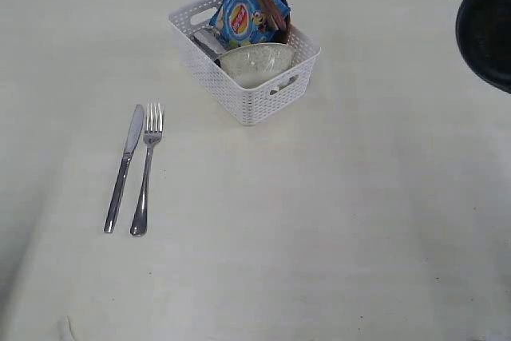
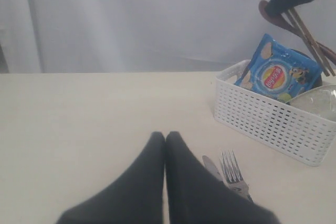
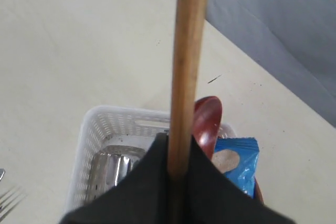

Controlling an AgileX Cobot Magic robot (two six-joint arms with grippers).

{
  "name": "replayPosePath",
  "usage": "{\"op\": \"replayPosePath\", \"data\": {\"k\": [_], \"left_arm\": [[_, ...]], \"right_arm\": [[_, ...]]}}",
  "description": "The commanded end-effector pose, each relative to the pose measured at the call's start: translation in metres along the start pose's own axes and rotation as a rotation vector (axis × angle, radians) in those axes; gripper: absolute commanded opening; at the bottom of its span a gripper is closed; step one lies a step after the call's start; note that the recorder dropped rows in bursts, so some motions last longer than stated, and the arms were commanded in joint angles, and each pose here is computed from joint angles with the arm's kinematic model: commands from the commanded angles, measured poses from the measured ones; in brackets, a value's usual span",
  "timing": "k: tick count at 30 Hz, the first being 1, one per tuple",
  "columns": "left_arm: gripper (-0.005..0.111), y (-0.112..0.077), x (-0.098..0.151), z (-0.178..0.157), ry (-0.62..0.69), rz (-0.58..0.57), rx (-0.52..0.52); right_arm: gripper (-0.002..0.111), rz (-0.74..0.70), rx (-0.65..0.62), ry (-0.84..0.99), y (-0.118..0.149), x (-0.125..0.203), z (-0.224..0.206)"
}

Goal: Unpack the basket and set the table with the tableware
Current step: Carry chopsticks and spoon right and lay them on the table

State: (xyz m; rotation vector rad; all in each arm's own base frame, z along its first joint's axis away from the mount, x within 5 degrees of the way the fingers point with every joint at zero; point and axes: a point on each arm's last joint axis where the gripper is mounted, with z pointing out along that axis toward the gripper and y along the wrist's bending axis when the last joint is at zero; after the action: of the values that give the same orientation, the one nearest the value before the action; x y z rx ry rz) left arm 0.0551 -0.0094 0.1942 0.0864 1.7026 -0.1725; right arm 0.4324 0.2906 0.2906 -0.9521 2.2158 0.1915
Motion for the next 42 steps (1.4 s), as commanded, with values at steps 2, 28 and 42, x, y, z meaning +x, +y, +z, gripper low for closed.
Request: {"op": "replayPosePath", "data": {"k": [2, 28, 42], "left_arm": [[0.0, 0.0, 0.0, 0.0, -0.007, -0.004, 0.002], [0.0, 0.0, 0.0, 0.0, -0.007, -0.004, 0.002], [0.0, 0.0, 0.0, 0.0, -0.007, -0.004, 0.002]], "right_arm": [[0.0, 0.006, -0.008, 0.019, -0.002, 0.0, -0.006], [0.0, 0.297, 0.193, 0.262, -0.107, 0.066, -0.092], [0.0, 0.878, 0.124, 0.5, -0.157, 0.275, -0.043]]}}
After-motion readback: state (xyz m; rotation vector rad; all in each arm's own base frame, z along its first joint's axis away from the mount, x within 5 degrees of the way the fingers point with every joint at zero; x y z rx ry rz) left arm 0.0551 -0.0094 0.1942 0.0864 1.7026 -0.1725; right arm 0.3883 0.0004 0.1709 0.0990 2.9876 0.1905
